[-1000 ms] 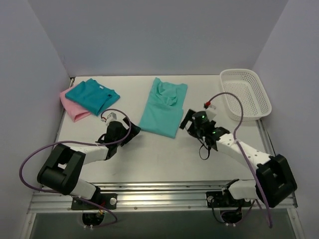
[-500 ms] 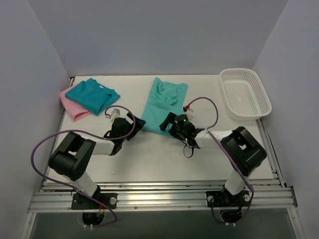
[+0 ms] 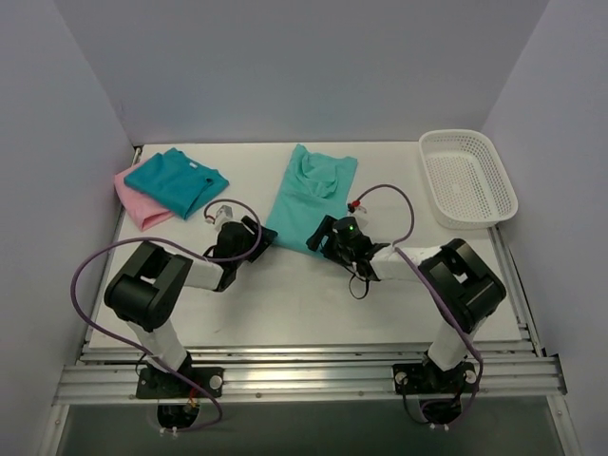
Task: Fold and stack the t-shirts
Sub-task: Grab one side of the 2/3 rectangular tshirt with both arms
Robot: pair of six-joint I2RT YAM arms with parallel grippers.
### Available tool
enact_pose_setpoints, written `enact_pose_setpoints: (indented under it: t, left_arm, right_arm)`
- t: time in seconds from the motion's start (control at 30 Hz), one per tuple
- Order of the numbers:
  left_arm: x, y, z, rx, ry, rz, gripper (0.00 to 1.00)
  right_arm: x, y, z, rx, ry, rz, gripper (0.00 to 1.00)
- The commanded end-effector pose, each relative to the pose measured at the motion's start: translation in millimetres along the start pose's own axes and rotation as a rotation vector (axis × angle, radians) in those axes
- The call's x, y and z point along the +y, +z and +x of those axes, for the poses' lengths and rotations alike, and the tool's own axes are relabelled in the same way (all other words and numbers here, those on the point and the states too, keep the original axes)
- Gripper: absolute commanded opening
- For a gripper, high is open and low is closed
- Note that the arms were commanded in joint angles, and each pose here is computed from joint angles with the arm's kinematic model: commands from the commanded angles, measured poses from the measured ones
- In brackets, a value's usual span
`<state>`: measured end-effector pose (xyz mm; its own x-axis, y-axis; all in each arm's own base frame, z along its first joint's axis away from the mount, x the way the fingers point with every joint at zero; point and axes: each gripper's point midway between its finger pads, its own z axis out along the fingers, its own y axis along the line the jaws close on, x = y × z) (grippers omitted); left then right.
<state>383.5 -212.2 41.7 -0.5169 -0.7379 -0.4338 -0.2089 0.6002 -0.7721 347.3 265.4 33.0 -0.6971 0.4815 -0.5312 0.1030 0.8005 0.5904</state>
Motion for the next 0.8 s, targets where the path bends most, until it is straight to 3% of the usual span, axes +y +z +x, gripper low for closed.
enact_pose_setpoints:
  t: [0.0, 0.07, 0.23, 0.77]
  left_arm:
    - [17, 6, 10, 0.036, 0.010, -0.048, 0.61]
    - [19, 9, 9, 0.033, 0.004, -0.052, 0.59]
    - [26, 19, 8, 0.035, -0.004, -0.060, 0.56]
    - [30, 21, 7, 0.043, -0.018, -0.052, 0.55]
  right_arm:
    - [-52, -27, 28, 0.105, -0.040, 0.173, 0.64]
    - [-58, -34, 26, 0.096, -0.048, 0.193, 0.55]
    - [-65, -41, 24, 0.089, -0.053, 0.208, 0.44]
    - [-68, -10, 24, 0.089, -0.055, 0.233, 0.43]
